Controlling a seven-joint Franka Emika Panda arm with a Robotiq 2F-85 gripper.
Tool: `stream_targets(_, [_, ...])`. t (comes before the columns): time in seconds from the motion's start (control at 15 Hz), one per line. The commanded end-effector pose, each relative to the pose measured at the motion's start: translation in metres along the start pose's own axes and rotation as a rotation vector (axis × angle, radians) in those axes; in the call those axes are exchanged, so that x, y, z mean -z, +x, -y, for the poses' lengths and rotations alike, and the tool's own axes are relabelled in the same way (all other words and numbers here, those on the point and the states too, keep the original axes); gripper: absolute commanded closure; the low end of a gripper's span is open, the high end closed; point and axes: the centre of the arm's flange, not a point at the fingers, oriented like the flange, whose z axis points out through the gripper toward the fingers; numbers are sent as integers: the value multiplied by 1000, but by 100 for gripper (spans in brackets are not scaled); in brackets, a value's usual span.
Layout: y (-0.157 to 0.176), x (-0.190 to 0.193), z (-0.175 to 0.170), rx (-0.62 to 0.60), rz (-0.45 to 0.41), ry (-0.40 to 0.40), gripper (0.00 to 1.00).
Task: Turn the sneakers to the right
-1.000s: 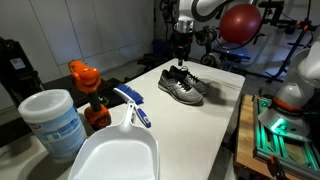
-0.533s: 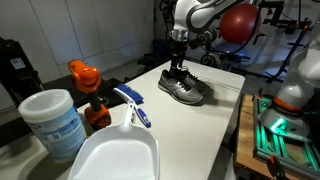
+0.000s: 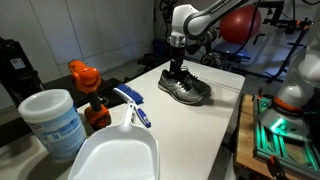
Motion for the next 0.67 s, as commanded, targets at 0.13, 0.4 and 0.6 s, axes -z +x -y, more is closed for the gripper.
stream_targets(0.13, [10,-11,0,6,16,5,0])
stream_targets(0.4, [13,-18,-3,2,32,13,2])
stream_targets(0.6, [13,-22,-3,27,34,11,30])
